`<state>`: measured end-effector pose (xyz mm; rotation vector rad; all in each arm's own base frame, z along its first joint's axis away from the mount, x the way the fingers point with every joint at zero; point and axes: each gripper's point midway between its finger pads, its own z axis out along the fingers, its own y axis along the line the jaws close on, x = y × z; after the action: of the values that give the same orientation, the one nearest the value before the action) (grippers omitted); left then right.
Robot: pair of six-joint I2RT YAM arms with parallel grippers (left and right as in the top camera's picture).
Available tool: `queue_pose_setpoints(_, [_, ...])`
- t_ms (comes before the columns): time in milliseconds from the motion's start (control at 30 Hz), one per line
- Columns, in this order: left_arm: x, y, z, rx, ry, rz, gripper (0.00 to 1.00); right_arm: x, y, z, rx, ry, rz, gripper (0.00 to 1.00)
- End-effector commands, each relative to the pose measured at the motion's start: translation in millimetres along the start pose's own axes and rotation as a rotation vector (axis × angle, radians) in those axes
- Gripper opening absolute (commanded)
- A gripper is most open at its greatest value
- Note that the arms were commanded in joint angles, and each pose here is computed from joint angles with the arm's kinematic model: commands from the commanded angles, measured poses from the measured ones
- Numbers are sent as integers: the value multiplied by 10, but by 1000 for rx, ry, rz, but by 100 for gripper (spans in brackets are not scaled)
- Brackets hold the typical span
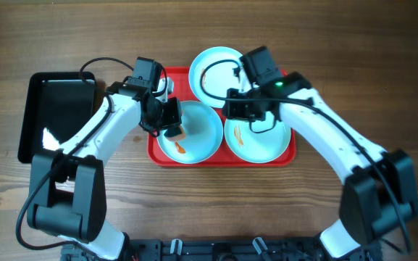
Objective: Clean dirty plates on tray and stack at the side
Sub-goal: 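Reach the right gripper over and pinch the lower-left plate's rim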
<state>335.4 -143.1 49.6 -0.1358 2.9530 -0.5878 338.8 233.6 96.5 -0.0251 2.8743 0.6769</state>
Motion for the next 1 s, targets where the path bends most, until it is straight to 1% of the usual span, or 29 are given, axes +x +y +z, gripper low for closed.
queue_pose_setpoints(0, [34, 10, 40, 9, 19, -17, 4, -54, -86, 223, 78, -9, -48, 28])
queue_pose_setpoints(100, [35, 10, 40, 9, 20, -17, 4, -63, -209, 351, 135, -7, -56, 28])
queue_pose_setpoints(333, [34, 10, 40, 9, 19, -17, 4, -42, -262, 620, 137, 28, -157, 29])
queue_pose_setpoints(567, [33, 10, 40, 9, 19, -17, 4, -75, -153, 659, 77, 22, -225, 30])
queue_pose_setpoints(767, [34, 10, 40, 9, 19, -17, 5, -56, -156, 683, 79, 29, -226, 29])
queue_pose_setpoints(967, [35, 10, 40, 9, 20, -17, 5, 42, -104, 835, 80, 55, -251, 29])
